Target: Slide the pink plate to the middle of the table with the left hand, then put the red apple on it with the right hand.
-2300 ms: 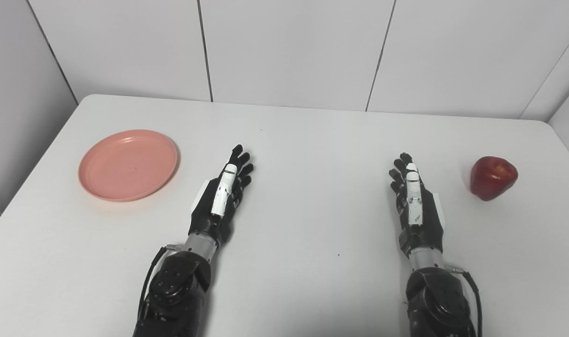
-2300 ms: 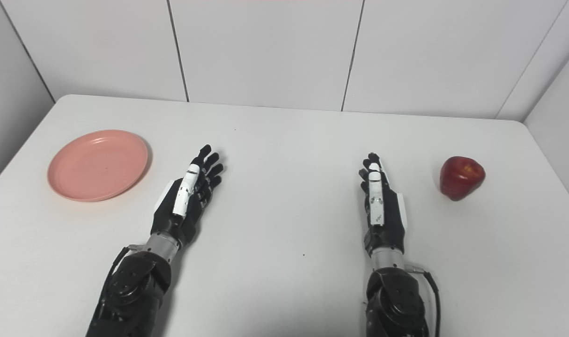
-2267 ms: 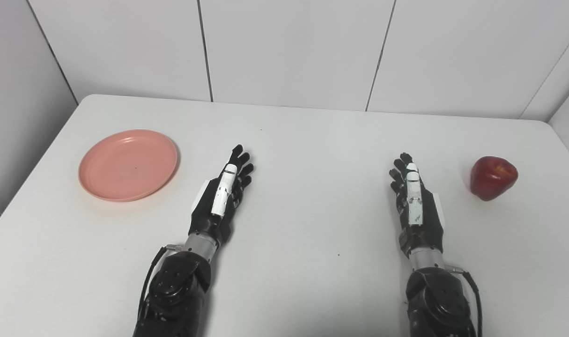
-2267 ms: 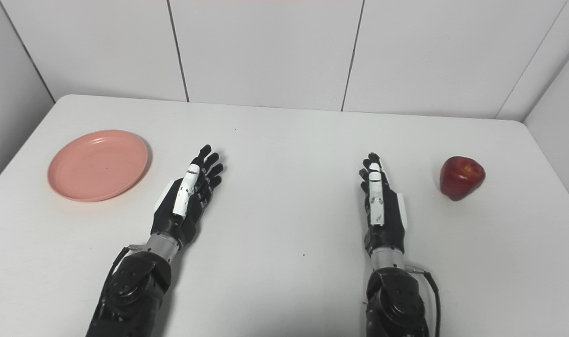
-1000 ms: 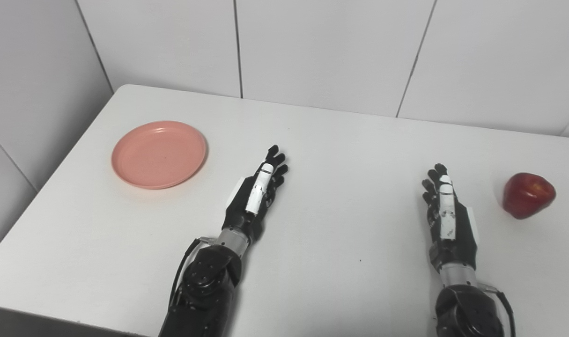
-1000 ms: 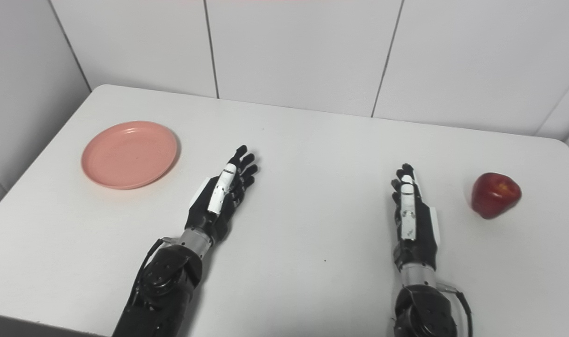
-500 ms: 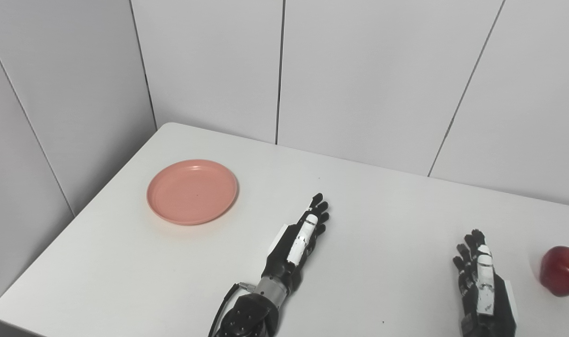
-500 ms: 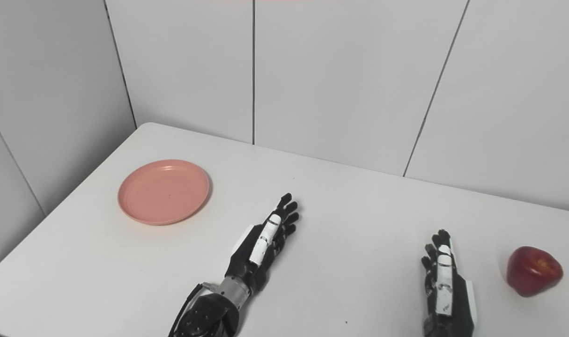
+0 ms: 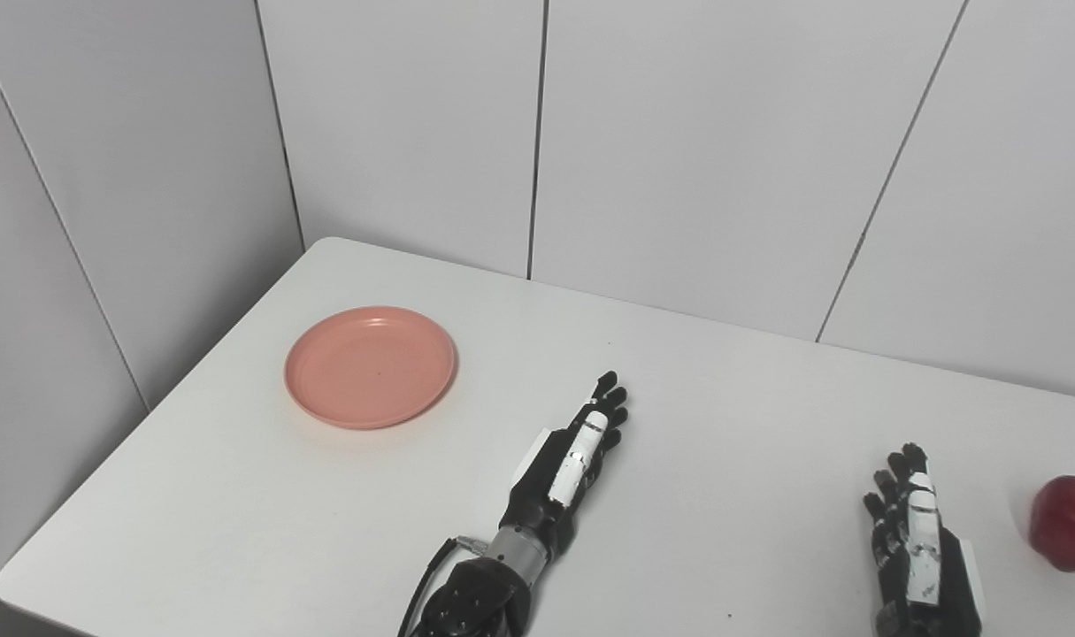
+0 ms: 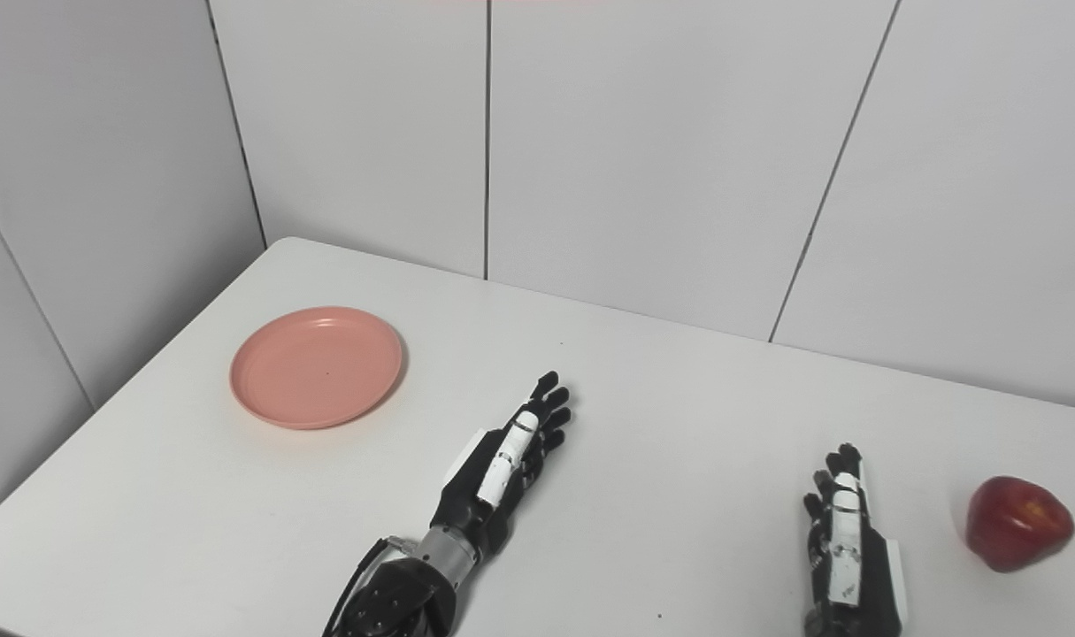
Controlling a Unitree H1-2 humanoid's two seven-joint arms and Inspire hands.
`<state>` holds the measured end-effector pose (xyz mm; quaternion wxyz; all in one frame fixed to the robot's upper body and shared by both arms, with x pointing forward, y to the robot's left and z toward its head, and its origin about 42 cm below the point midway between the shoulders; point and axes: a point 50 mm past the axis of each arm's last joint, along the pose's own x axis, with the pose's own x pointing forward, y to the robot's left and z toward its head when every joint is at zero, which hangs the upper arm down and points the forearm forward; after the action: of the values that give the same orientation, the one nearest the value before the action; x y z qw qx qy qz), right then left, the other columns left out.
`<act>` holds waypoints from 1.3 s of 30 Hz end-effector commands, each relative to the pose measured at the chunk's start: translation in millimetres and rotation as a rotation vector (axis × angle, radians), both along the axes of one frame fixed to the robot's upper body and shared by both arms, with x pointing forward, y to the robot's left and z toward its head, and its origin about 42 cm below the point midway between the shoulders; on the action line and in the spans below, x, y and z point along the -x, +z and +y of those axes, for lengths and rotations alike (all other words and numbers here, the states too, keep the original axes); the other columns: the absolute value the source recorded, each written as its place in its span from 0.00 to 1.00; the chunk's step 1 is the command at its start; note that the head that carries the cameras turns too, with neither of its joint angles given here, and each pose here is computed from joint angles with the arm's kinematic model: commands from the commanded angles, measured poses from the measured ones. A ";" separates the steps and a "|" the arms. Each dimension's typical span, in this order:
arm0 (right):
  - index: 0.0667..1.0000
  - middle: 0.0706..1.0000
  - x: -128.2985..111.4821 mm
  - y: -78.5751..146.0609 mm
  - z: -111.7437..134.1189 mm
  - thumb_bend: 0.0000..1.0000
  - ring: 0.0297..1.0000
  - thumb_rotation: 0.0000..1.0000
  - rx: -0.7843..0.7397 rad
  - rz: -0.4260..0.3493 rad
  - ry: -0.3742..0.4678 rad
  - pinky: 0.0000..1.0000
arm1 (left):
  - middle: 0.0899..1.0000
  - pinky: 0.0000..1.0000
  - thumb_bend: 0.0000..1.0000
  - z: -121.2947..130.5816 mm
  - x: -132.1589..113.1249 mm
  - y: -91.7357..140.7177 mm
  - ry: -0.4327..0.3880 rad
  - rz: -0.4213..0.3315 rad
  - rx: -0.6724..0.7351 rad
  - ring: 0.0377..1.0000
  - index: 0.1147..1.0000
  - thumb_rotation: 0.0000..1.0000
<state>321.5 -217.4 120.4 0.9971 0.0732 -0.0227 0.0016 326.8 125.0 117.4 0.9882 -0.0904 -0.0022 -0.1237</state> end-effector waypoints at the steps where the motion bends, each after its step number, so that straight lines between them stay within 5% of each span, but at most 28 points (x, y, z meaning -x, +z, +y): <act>1: 1.00 1.00 -7.4 16.5 4.2 0.11 1.00 1.00 -0.015 -0.064 0.012 1.00 | 1.00 1.00 0.43 0.6 -10.2 16.2 -0.013 -0.043 -0.010 0.98 1.00 1.00; 13: 0.99 0.99 -12.2 19.2 9.3 0.09 0.99 1.00 -0.011 -0.076 0.000 1.00 | 0.98 1.00 0.47 17.2 -22.3 53.8 -0.041 -0.137 -0.039 0.96 0.98 1.00; 39: 1.00 0.99 -10.2 20.9 5.5 0.08 1.00 1.00 -0.017 -0.067 0.005 1.00 | 0.91 0.91 0.42 75.7 -46.5 127.2 0.111 -0.317 -0.071 0.90 0.90 1.00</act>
<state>323.4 -213.7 122.0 0.9966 0.0786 -0.0230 -0.0034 365.3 198.2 214.2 0.9902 -0.0407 -0.1044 -0.0829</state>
